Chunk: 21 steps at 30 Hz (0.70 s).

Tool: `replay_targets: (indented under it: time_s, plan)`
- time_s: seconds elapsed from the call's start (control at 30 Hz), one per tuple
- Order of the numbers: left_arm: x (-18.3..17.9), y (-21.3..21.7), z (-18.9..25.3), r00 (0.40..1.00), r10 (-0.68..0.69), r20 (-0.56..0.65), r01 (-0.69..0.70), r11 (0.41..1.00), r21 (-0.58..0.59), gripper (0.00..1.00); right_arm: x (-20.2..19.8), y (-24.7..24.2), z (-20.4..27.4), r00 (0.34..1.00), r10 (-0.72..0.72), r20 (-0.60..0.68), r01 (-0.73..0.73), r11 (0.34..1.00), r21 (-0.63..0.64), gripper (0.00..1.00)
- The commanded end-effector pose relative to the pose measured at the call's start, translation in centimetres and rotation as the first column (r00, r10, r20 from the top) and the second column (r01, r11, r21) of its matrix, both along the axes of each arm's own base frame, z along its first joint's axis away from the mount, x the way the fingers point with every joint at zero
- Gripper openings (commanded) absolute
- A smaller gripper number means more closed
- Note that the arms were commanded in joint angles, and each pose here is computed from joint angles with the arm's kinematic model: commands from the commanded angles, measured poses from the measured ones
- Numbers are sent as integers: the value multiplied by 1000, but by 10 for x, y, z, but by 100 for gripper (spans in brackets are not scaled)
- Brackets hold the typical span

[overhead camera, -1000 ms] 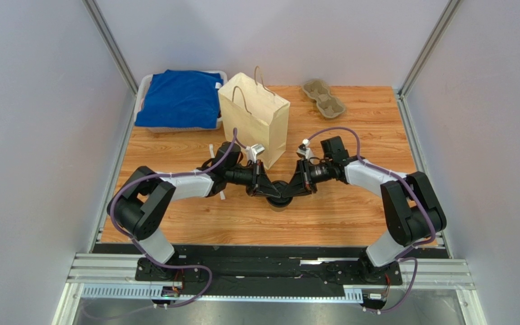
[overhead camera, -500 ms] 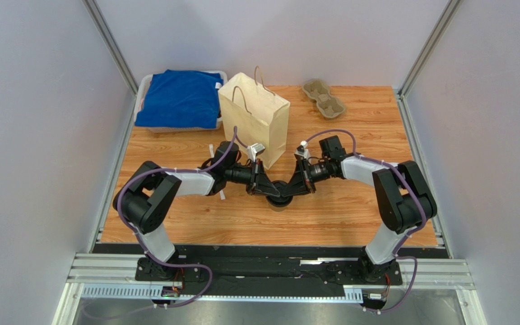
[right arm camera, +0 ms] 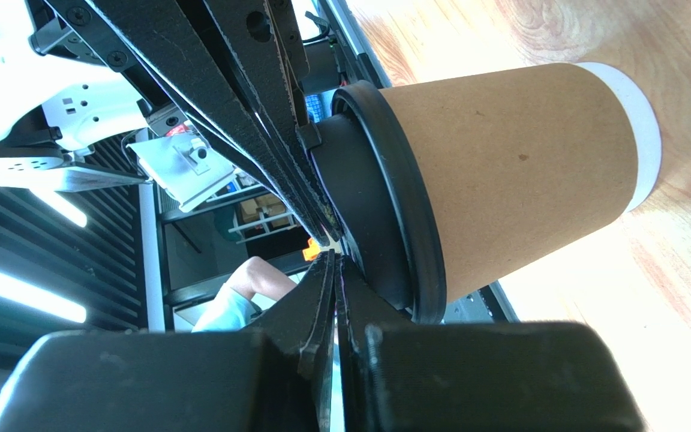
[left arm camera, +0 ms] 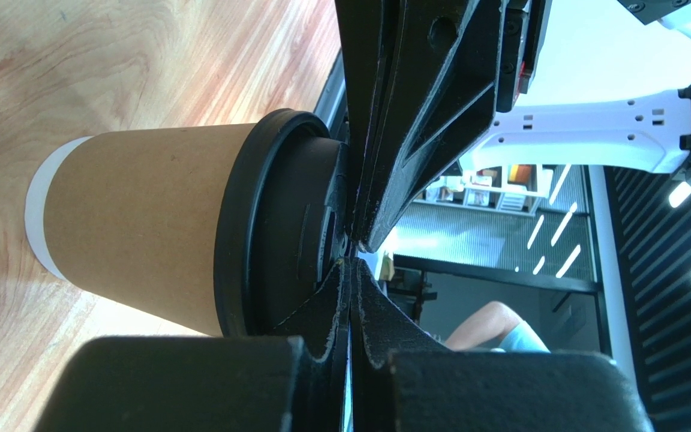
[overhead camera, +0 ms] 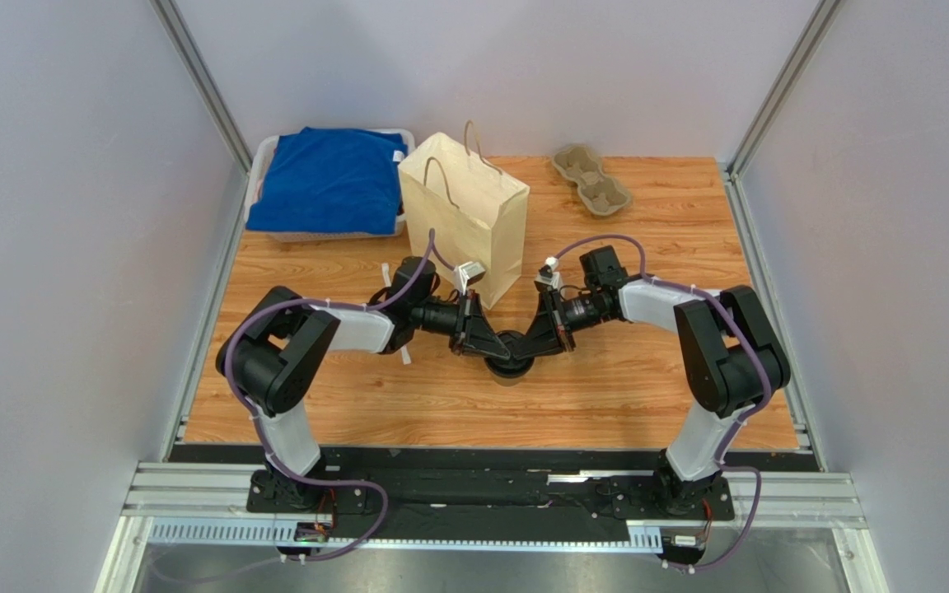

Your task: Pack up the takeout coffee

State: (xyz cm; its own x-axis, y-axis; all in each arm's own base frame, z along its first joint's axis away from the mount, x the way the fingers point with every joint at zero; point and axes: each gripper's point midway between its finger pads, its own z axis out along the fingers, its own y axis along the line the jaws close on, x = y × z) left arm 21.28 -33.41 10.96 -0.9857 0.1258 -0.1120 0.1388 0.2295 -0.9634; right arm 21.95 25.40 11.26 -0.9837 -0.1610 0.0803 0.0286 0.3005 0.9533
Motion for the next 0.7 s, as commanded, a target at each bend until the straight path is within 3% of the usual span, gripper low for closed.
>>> replay_targets:
  time_s: [0.0,0.07,0.2,0.33,0.47,0.67]
  plan:
    - [-12,30,-99,981,138,-140,-88,945,316,0,3,-20,-67,998,-56,32,63,960,-273,6]
    - [-11,30,-100,981,138,-137,-89,945,315,0,2,-21,-69,998,-54,34,62,957,-283,6]
    - [-3,16,-64,992,89,-91,-70,978,198,0,7,-11,-42,996,-22,86,39,979,-202,7]
    - [2,5,-5,997,57,56,-61,996,61,0,0,5,7,983,44,180,-30,996,-81,9]
    - [-4,7,25,992,55,111,-56,998,7,0,-7,10,42,957,78,279,-74,997,-24,12]
    - [-16,20,45,986,71,153,-72,997,1,0,-12,4,69,935,102,341,-94,995,-42,21]
